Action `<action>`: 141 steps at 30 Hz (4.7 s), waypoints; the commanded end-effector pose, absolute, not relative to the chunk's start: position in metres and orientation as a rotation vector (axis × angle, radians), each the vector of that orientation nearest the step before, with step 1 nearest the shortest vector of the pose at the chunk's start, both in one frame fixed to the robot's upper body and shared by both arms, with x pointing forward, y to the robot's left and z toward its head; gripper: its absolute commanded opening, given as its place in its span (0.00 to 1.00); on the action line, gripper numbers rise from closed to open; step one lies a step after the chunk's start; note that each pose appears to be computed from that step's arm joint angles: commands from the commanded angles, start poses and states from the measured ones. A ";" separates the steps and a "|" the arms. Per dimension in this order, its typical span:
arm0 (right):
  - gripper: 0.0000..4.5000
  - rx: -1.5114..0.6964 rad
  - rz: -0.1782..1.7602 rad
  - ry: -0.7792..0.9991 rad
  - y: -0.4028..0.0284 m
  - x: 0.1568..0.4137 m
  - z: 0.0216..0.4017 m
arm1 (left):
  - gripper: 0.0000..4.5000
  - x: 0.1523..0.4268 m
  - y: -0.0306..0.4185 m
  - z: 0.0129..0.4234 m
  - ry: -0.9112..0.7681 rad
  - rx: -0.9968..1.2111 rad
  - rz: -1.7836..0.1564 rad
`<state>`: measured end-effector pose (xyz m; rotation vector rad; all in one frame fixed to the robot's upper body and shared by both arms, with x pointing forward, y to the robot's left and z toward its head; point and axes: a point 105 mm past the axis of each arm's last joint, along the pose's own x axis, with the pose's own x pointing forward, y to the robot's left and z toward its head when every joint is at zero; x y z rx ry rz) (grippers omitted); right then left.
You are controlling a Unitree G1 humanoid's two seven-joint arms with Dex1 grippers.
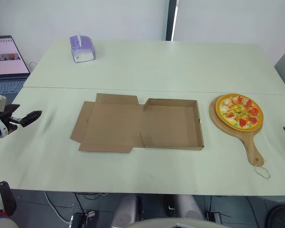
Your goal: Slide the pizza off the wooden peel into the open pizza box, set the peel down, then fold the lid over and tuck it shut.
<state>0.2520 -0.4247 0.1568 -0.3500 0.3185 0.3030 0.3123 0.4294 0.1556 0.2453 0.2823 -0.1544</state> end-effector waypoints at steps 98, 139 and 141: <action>0.45 0.020 0.127 0.453 -0.304 0.256 0.058 | 1.00 0.271 0.043 0.255 -0.178 0.328 -1.513; 0.36 -0.484 0.773 -0.100 -0.206 0.365 0.217 | 1.00 0.294 0.126 0.301 -0.118 0.398 -1.271; 0.36 -0.491 0.786 -0.113 -0.204 0.366 0.214 | 1.00 0.293 0.128 0.301 -0.111 0.401 -1.261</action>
